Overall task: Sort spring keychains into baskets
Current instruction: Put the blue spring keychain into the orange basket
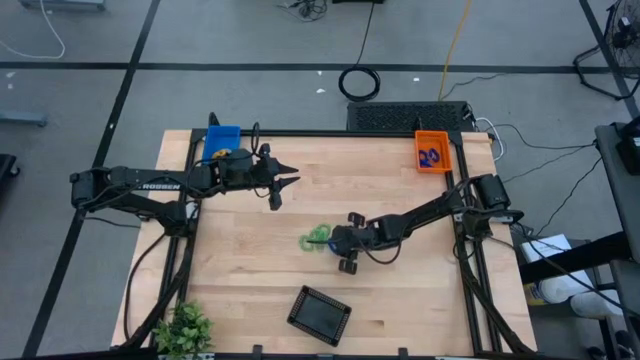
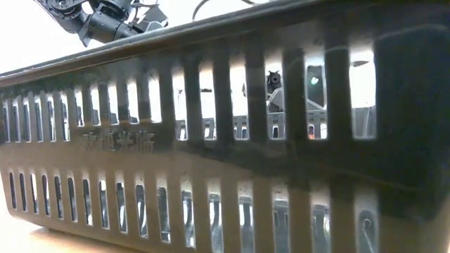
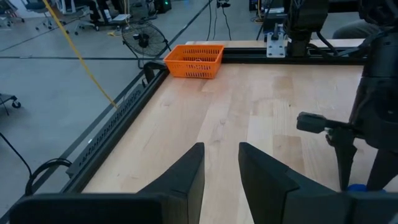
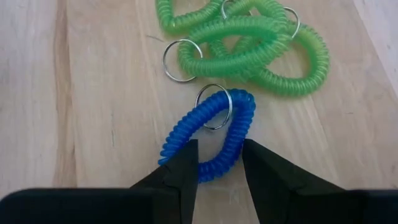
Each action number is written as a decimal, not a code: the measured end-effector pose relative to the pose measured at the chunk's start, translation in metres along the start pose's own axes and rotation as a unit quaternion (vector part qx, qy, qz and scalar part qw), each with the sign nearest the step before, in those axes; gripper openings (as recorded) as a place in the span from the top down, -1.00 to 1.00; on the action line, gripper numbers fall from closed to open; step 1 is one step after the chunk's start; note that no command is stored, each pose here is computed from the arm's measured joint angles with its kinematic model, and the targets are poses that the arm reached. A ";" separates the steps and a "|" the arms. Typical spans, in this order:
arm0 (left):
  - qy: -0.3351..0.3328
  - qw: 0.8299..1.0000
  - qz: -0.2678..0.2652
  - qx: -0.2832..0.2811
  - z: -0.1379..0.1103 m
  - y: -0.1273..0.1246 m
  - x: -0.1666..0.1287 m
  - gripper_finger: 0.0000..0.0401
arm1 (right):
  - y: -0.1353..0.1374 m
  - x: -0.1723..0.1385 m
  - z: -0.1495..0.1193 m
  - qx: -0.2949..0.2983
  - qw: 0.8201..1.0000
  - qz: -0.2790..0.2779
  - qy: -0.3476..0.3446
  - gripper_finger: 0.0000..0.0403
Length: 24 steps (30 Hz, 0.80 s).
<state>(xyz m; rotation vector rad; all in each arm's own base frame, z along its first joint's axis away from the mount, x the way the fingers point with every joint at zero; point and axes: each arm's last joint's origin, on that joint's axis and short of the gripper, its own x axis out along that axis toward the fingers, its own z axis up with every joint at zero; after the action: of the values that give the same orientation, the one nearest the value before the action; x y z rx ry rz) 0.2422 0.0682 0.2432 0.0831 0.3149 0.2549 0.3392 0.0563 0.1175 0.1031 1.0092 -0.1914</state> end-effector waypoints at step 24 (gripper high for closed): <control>0.000 1.000 0.000 0.000 0.000 0.000 0.000 0.46 | -0.003 0.003 -0.005 -0.032 0.999 -0.001 -0.007 0.98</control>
<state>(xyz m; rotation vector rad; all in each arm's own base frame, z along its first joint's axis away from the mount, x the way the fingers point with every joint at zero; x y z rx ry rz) 0.2422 0.0682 0.2432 0.0834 0.3149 0.2548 0.3360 0.0542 0.1123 0.0415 1.0011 -0.1616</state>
